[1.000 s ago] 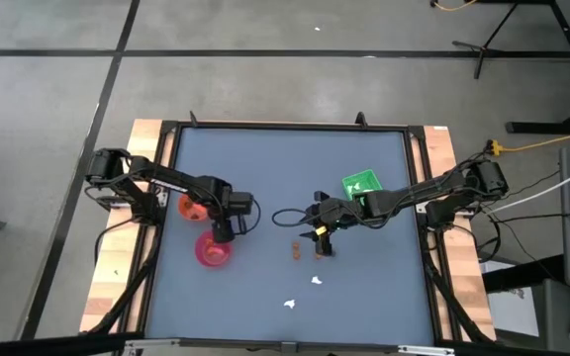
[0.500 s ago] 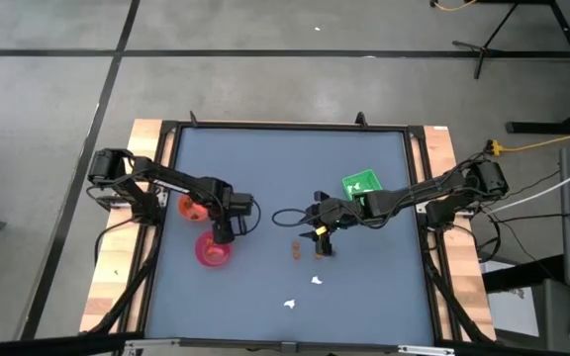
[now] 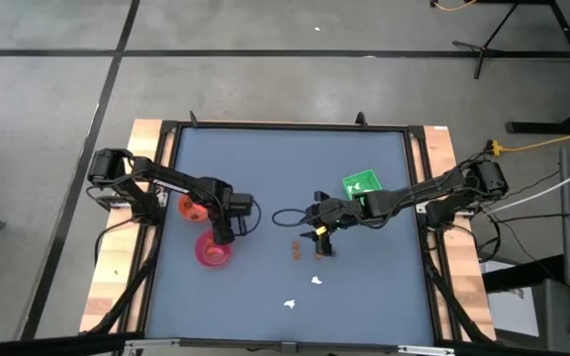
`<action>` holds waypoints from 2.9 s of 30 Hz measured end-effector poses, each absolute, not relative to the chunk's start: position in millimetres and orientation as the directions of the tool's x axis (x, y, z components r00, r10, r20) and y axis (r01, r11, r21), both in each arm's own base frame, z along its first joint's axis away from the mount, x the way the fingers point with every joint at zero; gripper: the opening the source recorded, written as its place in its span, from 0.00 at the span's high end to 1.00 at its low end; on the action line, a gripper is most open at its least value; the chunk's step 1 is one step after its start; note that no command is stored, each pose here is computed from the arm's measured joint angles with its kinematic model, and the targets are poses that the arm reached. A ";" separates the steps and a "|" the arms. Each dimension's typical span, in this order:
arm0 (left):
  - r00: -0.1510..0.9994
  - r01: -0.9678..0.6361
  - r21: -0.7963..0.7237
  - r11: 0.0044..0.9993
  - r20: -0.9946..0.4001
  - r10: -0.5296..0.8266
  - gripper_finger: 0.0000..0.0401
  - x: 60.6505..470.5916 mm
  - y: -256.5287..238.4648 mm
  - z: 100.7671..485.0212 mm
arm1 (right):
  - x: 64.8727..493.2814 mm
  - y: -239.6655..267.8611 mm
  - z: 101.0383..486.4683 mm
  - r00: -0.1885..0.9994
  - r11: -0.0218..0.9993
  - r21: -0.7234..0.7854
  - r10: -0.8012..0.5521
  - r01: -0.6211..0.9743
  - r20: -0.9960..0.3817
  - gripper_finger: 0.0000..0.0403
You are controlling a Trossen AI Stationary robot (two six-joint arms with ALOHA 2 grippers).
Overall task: Sort Halloween decoration
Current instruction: Put the black skull toy into the orange bowl
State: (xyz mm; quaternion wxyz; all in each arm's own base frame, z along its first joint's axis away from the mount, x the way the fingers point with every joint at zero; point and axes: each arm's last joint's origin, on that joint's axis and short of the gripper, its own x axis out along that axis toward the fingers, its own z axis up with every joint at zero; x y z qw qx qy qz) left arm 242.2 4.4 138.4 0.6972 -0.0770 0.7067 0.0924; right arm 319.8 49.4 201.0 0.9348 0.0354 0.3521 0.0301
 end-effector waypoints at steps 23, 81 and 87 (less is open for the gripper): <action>-0.014 -0.238 0.030 0.971 -1.000 0.028 0.82 244.0 4.7 139.9 | 319.8 49.5 201.0 0.750 0.996 0.087 0.081 -0.032 -0.656 0.51; -0.347 -0.149 0.222 0.964 -0.924 0.159 0.82 235.2 9.3 201.2 | 319.8 49.4 201.0 0.750 0.996 0.087 0.081 -0.031 -0.656 0.51; -0.377 -0.132 0.249 0.959 -0.908 0.184 0.78 229.4 10.0 194.2 | 319.8 49.4 201.0 0.750 0.996 0.087 0.081 -0.031 -0.656 0.51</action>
